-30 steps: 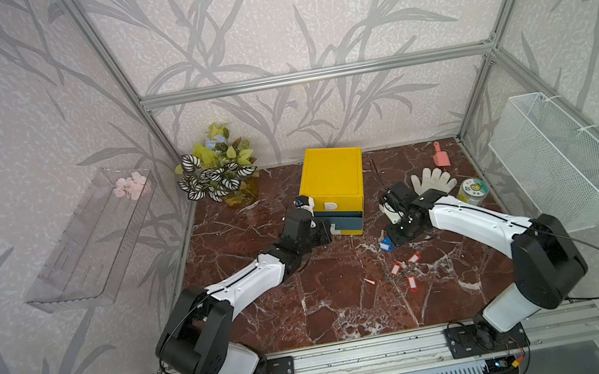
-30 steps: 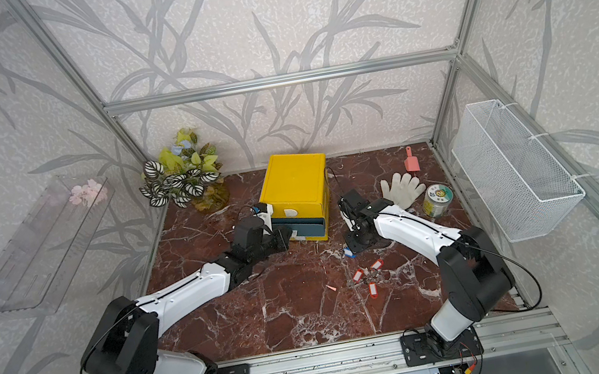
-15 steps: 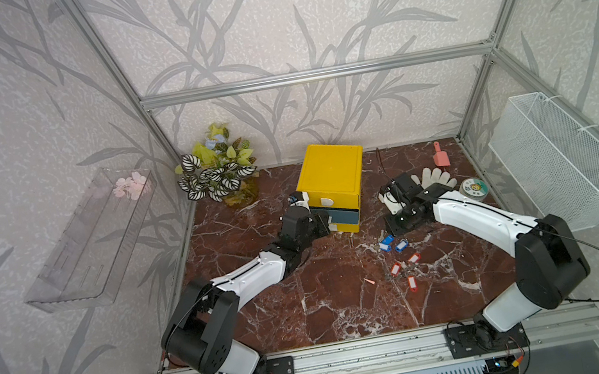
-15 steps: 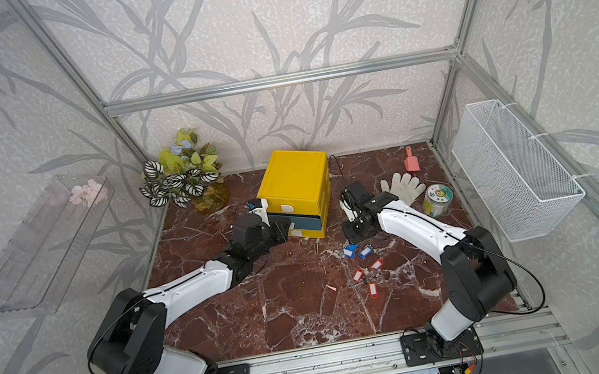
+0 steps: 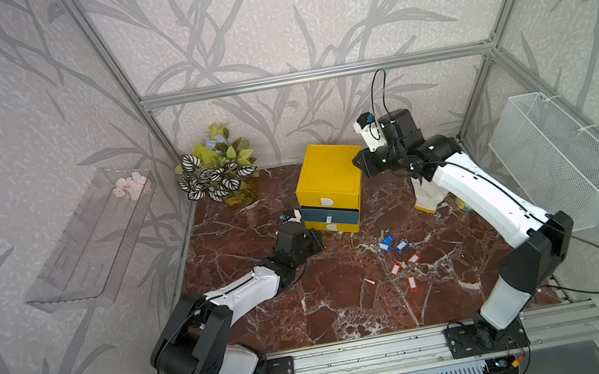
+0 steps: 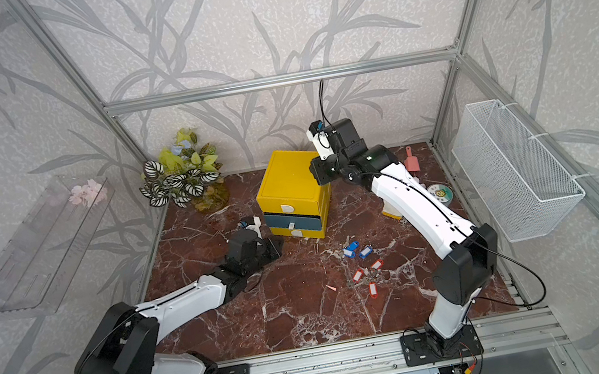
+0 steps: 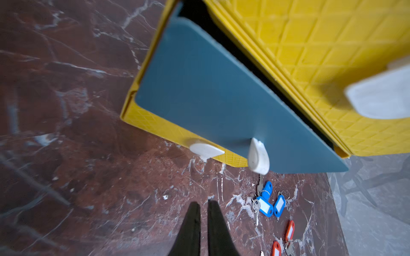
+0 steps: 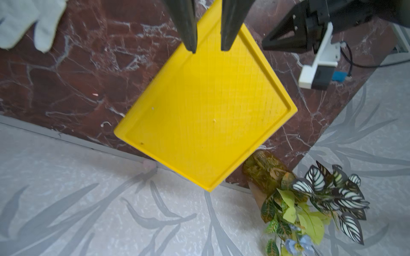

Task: Take the keys out of the drawer
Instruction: Open the drawer in the storage box.

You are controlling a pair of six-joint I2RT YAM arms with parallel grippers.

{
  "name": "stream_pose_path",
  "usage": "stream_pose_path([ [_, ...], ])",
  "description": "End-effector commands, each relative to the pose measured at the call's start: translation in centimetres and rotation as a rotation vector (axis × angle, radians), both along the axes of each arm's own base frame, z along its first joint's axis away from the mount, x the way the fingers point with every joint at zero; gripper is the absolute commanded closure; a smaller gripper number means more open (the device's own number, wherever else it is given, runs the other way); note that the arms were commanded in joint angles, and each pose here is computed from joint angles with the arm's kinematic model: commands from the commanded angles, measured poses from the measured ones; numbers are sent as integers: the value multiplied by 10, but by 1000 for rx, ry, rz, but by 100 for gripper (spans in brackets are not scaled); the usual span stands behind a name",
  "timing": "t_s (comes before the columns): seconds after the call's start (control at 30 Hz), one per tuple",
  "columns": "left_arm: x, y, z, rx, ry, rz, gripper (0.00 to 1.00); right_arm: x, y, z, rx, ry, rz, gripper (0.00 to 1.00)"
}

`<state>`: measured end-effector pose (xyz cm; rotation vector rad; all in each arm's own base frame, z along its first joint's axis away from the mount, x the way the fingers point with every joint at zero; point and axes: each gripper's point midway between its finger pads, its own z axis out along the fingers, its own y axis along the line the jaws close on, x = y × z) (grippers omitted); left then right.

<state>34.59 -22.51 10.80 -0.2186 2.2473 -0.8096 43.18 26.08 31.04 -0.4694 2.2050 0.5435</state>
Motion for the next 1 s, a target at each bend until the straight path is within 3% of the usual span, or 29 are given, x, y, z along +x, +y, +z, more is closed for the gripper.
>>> stream_pose_path([
  [0.0, 21, -20, 35, -55, -99, -53, 88, 7, 19, -47, -41, 134, 57, 81],
  [0.33, 60, -30, 52, -32, -191, -41, 87, 2, 26, -88, -94, 255, 94, 84],
  [0.53, 48, -29, 42, -55, -176, -66, 84, -2, 28, -94, -82, 263, 106, 84],
  [0.77, 6, -5, 15, -30, -157, -47, 60, 0, 34, -101, -63, 279, 120, 82],
  [0.97, 5, -17, 0, 215, -328, -155, 50, -1, 36, -103, -49, 281, 128, 81],
])
